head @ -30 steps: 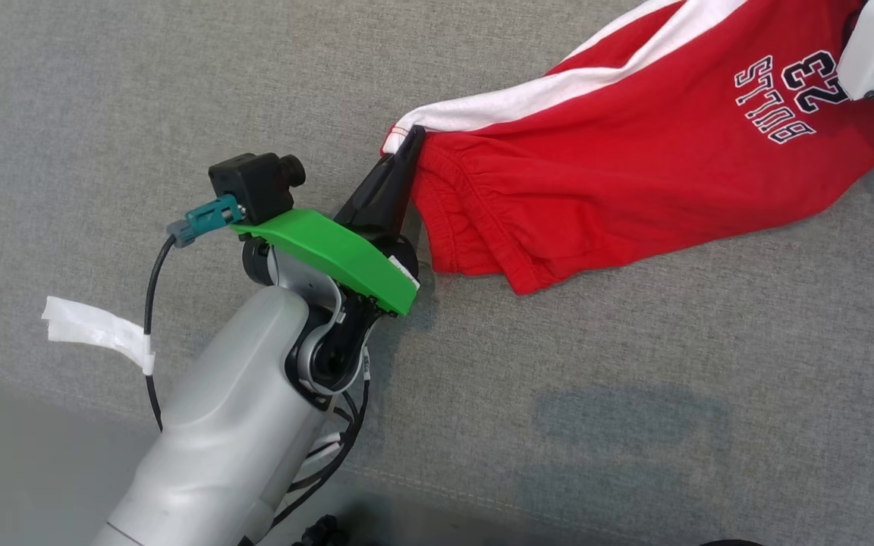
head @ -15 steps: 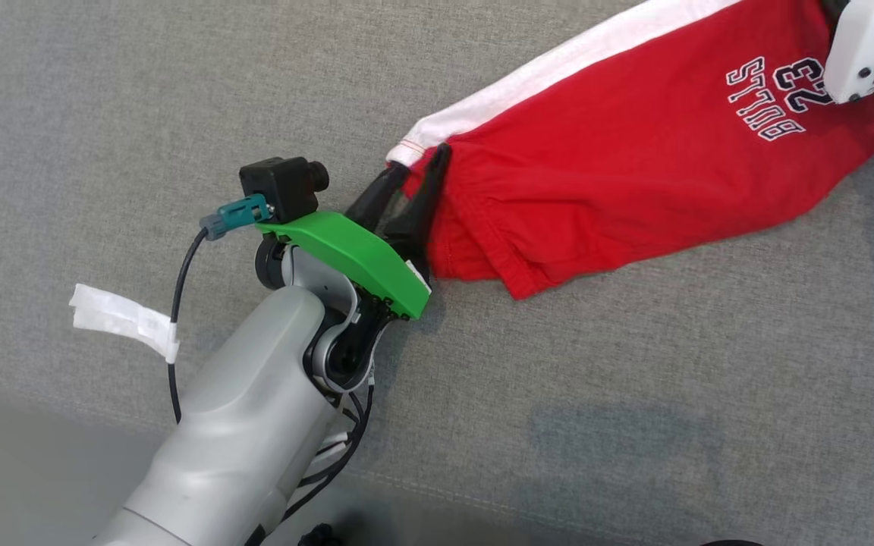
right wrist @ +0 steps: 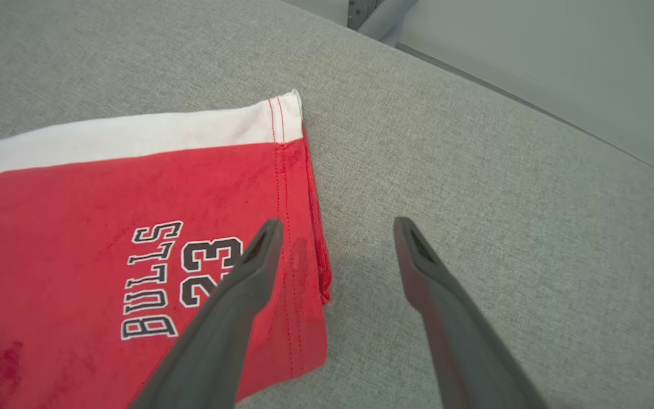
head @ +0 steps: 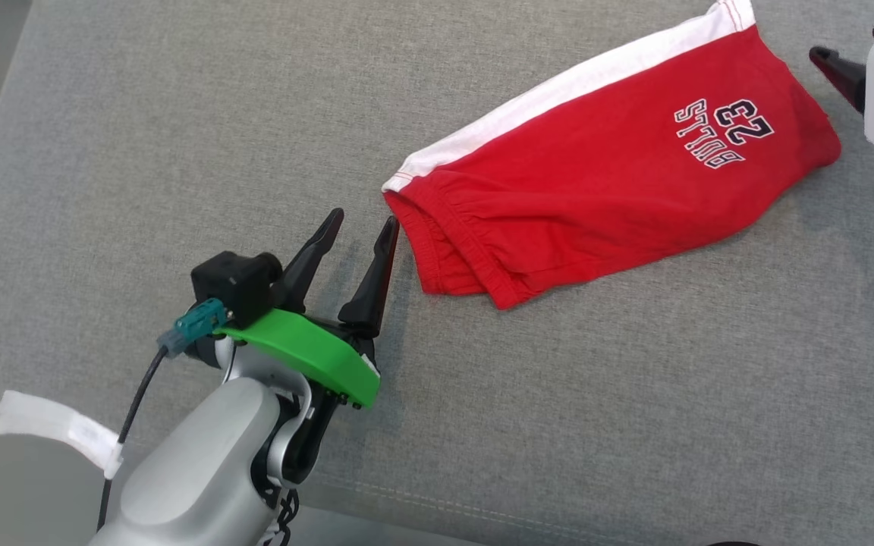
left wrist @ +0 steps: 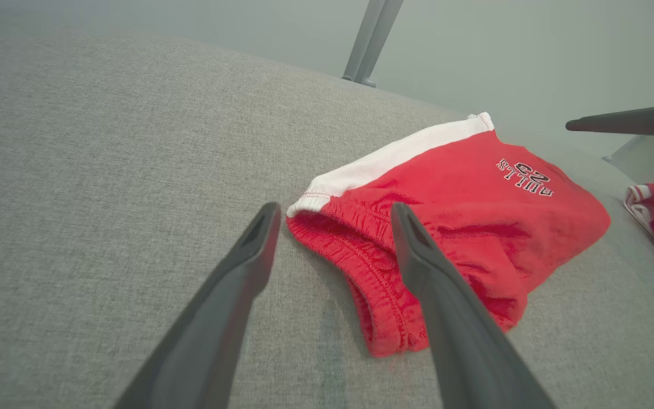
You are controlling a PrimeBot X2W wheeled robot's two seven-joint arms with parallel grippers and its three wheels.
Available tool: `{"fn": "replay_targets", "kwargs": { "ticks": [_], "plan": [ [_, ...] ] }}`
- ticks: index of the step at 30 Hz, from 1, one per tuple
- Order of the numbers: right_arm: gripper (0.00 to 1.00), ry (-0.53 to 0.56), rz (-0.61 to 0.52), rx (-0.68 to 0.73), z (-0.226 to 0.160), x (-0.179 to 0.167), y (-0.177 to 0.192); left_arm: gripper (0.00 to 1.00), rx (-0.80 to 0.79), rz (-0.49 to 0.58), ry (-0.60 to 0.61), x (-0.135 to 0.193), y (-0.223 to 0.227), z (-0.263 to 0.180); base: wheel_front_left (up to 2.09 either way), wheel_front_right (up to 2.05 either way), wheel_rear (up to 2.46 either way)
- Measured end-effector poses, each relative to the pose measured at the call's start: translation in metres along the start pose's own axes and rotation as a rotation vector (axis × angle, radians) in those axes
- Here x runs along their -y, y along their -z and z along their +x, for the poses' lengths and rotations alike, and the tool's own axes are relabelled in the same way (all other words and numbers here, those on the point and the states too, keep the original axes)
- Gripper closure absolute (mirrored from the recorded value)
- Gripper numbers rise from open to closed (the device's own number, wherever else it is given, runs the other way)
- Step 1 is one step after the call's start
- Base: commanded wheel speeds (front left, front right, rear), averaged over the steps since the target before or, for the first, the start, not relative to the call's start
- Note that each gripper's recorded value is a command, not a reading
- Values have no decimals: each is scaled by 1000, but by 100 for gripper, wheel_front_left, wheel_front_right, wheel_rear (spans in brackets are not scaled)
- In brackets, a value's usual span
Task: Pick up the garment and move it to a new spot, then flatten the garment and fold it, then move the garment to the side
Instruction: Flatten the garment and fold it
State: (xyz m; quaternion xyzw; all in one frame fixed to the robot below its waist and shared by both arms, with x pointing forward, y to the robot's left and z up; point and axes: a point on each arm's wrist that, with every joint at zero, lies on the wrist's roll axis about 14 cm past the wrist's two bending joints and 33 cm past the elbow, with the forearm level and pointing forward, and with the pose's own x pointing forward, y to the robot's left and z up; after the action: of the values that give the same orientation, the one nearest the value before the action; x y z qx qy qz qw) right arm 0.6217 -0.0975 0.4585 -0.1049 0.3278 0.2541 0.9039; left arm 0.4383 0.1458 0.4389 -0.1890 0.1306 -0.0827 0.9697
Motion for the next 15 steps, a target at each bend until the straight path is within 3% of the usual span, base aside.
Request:
{"fn": "replay_targets", "kwargs": {
  "ticks": [9, 13, 14, 15],
  "plan": [
    [0, -31, 83, -126, 36, -17, 43, 0, 121, 83, -91, -16, -20, -30, 0, 0, 0],
    [0, -64, 110, -144, 56, -34, 48, 0, 103, 92, -140, -29, -7, -47, 0, 0, 0],
    [29, -71, 124, -147, 59, -37, 48, 0, 107, 89, -154, -32, -7, -50, 0, 0, 0],
    [100, -77, 134, -148, 62, -40, 47, 0, 111, 92, -163, -35, -7, -52, 0, 0, 0]
  ]
}}
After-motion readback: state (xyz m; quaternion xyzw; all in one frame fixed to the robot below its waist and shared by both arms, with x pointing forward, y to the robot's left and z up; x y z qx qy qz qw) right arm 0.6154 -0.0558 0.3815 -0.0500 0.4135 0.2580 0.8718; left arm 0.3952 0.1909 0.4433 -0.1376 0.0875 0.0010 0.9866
